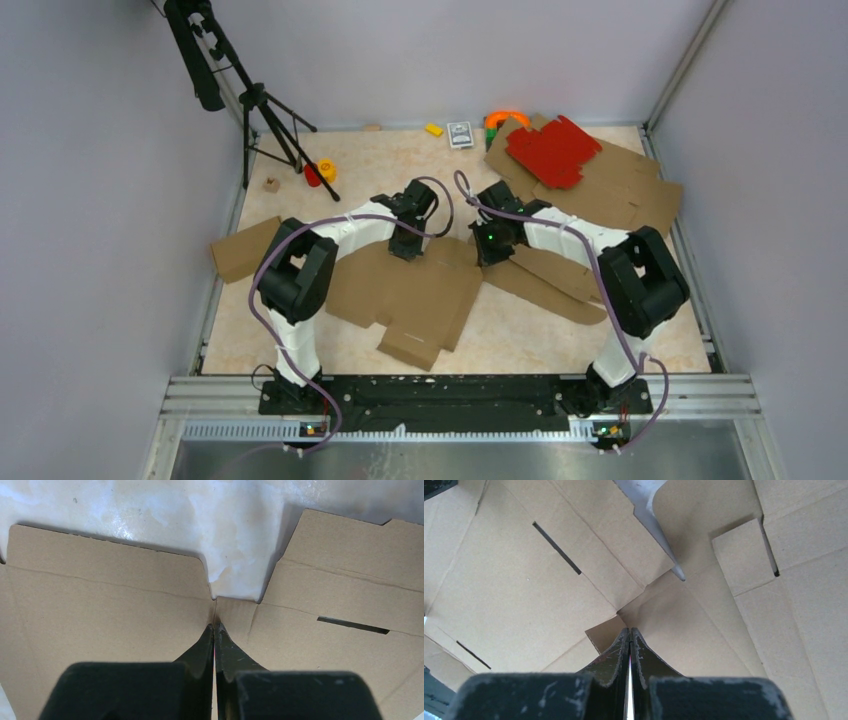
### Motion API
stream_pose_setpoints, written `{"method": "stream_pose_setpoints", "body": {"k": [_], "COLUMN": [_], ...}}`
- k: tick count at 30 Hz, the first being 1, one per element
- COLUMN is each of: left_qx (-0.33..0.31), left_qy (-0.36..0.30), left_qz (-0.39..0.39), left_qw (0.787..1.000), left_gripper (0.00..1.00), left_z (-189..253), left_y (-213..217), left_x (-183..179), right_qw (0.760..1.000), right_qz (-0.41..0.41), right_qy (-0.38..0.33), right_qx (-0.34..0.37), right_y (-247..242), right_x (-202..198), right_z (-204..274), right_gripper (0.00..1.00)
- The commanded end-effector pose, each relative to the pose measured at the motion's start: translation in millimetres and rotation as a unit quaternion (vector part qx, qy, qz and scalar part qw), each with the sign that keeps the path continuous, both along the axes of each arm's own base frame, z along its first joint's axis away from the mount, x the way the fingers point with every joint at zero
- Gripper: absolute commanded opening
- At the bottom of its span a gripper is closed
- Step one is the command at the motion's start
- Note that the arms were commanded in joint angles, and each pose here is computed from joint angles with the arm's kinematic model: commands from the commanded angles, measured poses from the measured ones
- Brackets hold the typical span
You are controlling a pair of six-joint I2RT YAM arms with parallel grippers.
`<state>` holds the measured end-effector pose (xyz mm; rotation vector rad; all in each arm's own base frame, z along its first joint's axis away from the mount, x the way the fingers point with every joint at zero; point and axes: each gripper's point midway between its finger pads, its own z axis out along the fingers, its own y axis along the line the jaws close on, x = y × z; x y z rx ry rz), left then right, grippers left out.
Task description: Fold the paper box
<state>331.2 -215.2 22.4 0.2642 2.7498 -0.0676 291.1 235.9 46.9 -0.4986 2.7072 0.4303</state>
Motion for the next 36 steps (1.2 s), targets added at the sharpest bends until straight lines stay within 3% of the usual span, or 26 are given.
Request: {"method": "stream_pose_setpoints", "body": {"k": [1,26,27,31,36], "left_qx": [0.021,0.025,0.025,0.026,0.025], "left_qy": [0.04,0.039,0.039,0.039,0.039], "left_qz": [-0.009,-0.012,-0.012,-0.012,-0.012], "left_qw": [0.999,0.999,0.999,0.999,0.999], "left_gripper": [0.0,0.0,0.0,0.0,0.0], "left_z": [-25,-24,-24,-24,-24], "left_y": [4,4,4,4,4], "left_x": [-15,-15,-14,-14,-15], "right_qw": [0.999,0.999,0.999,0.997,0.996], "right_qz": [0.015,0.008,0.006,-0.001,-0.007], "right_qy": [-0.032,-0.033,-0.039,-0.071,-0.086], "right_qx": [0.026,0.033,0.033,0.038,0.031], "right_y": [15,17,17,17,12], "right_x": [4,-11,-9,1,17], "right_z": [34,31,36,58,66], "right_gripper": [0.0,0.0,0.01,0.29,0.42]}}
